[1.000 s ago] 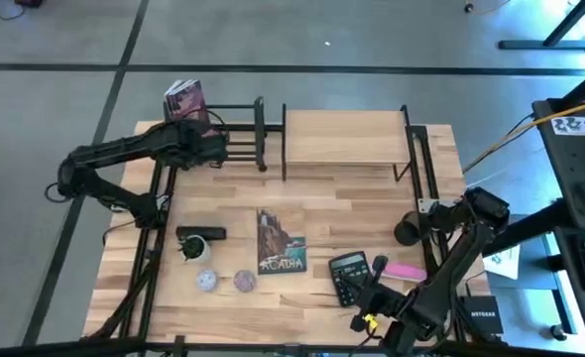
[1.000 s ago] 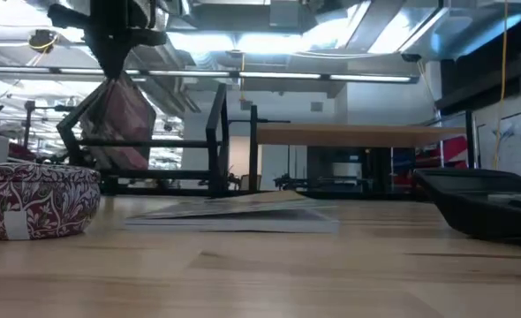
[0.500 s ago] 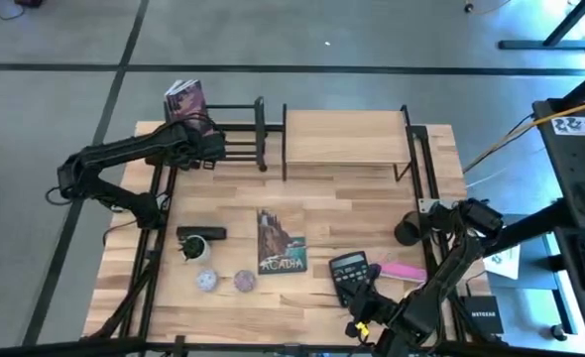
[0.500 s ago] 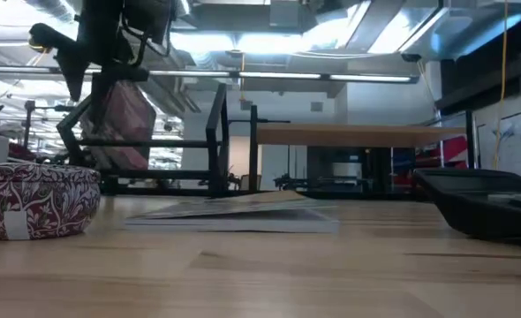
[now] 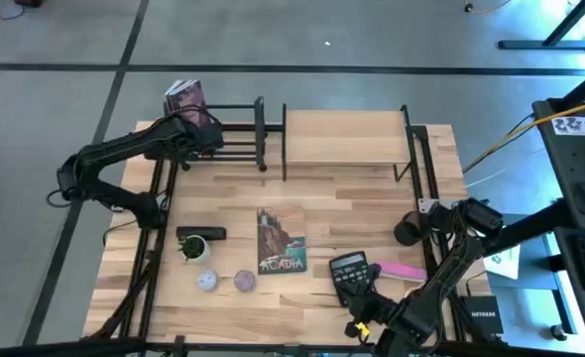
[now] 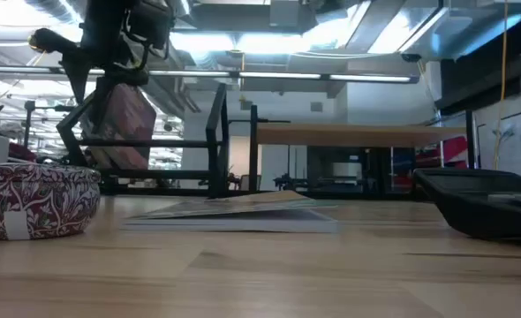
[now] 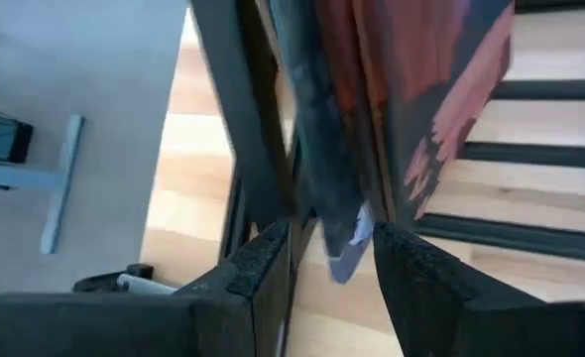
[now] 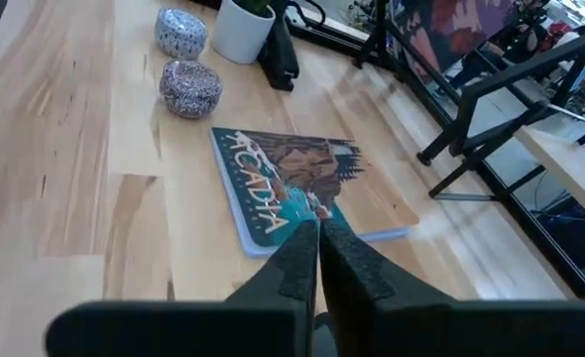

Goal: Stock shelves
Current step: Remove the blue book from the bookshelf

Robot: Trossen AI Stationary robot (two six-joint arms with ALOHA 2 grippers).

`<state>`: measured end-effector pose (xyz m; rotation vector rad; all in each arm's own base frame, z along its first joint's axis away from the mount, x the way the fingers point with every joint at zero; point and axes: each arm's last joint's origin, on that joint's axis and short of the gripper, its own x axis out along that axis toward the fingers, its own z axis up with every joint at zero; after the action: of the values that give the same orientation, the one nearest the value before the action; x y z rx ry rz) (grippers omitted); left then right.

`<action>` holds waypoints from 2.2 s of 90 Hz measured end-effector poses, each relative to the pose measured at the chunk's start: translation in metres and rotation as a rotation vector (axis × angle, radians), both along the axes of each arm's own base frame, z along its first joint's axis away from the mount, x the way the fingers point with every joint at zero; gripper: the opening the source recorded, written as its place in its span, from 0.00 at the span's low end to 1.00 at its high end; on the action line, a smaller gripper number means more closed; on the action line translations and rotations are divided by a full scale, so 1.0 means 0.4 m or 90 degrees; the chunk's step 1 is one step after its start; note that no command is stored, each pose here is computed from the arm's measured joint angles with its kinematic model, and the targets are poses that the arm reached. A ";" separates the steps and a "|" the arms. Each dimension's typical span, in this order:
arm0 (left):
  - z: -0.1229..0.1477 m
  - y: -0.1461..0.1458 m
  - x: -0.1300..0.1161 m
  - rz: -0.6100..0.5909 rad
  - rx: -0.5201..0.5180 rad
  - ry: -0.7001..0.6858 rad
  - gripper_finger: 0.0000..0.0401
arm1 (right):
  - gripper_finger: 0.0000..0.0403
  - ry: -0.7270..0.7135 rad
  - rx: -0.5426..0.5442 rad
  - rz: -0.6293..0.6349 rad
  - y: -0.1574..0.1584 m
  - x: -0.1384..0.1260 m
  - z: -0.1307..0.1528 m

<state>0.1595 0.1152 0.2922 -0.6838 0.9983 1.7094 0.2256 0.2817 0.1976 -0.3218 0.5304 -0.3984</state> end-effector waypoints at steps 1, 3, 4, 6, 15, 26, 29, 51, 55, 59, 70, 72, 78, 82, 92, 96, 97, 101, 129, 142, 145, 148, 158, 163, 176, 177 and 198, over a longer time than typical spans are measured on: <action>-0.001 0.001 0.001 -0.001 0.002 -0.002 0.32 | 0.00 0.000 0.001 0.000 0.000 0.000 0.000; -0.006 0.002 0.003 -0.004 0.004 -0.004 0.32 | 0.00 0.000 0.002 0.000 0.000 0.000 0.000; -0.009 0.002 0.003 -0.004 0.004 -0.005 0.32 | 0.00 0.000 0.003 0.000 0.001 0.000 0.000; -0.015 0.002 0.004 -0.004 0.003 -0.005 0.32 | 0.00 -0.001 0.004 0.000 0.001 0.001 0.000; -0.052 0.000 0.001 -0.002 -0.004 0.004 0.32 | 0.00 -0.004 0.009 0.000 0.002 0.002 0.000; -0.083 -0.003 -0.006 0.008 -0.001 0.022 0.32 | 0.00 0.000 0.014 0.001 0.003 0.002 0.000; -0.088 -0.004 -0.008 0.008 -0.001 0.028 0.32 | 0.00 0.000 0.013 0.002 0.003 0.002 0.000; -0.088 -0.002 -0.008 -0.008 0.021 0.049 0.27 | 0.00 -0.003 0.007 0.002 0.003 0.002 0.001; -0.089 -0.001 -0.006 -0.011 0.023 0.047 0.24 | 0.00 -0.005 0.006 0.002 0.003 0.002 0.001; -0.089 0.000 -0.004 -0.015 0.025 0.043 0.21 | 0.00 -0.006 0.005 0.002 0.003 0.002 0.002; -0.089 0.003 0.002 -0.023 0.029 0.033 0.12 | 0.00 -0.007 0.006 0.002 0.003 0.002 0.002; -0.089 0.004 0.003 -0.023 0.031 0.030 0.10 | 0.00 -0.007 0.006 0.002 0.003 0.002 0.002; -0.089 0.004 0.003 -0.022 0.033 0.027 0.05 | 0.00 -0.005 0.008 0.002 0.003 0.002 0.002; -0.089 0.004 0.003 -0.024 0.033 0.028 0.03 | 0.00 -0.003 0.010 0.003 0.003 0.002 0.001; -0.089 0.002 0.001 -0.023 0.033 0.036 0.02 | 0.00 0.000 0.012 0.004 0.003 0.002 0.001; -0.088 -0.001 0.000 -0.022 0.035 0.041 0.02 | 0.00 0.000 0.012 0.004 0.003 0.002 0.001; -0.088 -0.002 0.000 -0.021 0.036 0.042 0.01 | 0.00 0.000 0.012 0.004 0.003 0.002 0.001; -0.085 -0.006 -0.001 -0.021 0.036 0.046 0.01 | 0.00 0.000 0.012 0.004 0.003 0.002 0.001; 0.010 -0.034 -0.011 -0.032 0.088 -0.022 0.01 | 0.00 0.000 0.012 0.004 0.003 0.002 0.001; 0.080 -0.056 -0.014 -0.053 0.140 -0.090 0.01 | 0.00 -0.002 0.015 0.003 0.004 0.002 0.002; 0.097 -0.063 -0.014 -0.059 0.155 -0.104 0.01 | 0.00 -0.002 0.015 0.003 0.004 0.002 0.002; 0.113 -0.069 -0.013 -0.067 0.168 -0.117 0.01 | 0.00 -0.003 0.016 0.003 0.004 0.003 0.002; 0.173 -0.093 -0.005 -0.101 0.219 -0.161 0.01 | 0.00 -0.003 0.017 0.003 0.005 0.003 0.002; 0.203 -0.108 0.000 -0.121 0.243 -0.184 0.01 | 0.00 -0.003 0.017 0.003 0.005 0.003 0.002; 0.275 -0.154 0.022 -0.195 0.298 -0.267 0.01 | 0.00 -0.008 0.013 0.002 0.004 0.003 0.003; 0.280 -0.158 0.024 -0.202 0.301 -0.275 0.01 | 0.00 -0.008 0.013 0.002 0.004 0.003 0.003; 0.344 -0.291 0.086 -0.408 0.286 -0.466 0.01 | 0.00 -0.008 0.012 0.002 0.004 0.003 0.003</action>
<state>0.1938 -0.0012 0.4300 -0.5403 0.2429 0.9375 0.2266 0.2834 0.1987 -0.3019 0.5213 -0.3913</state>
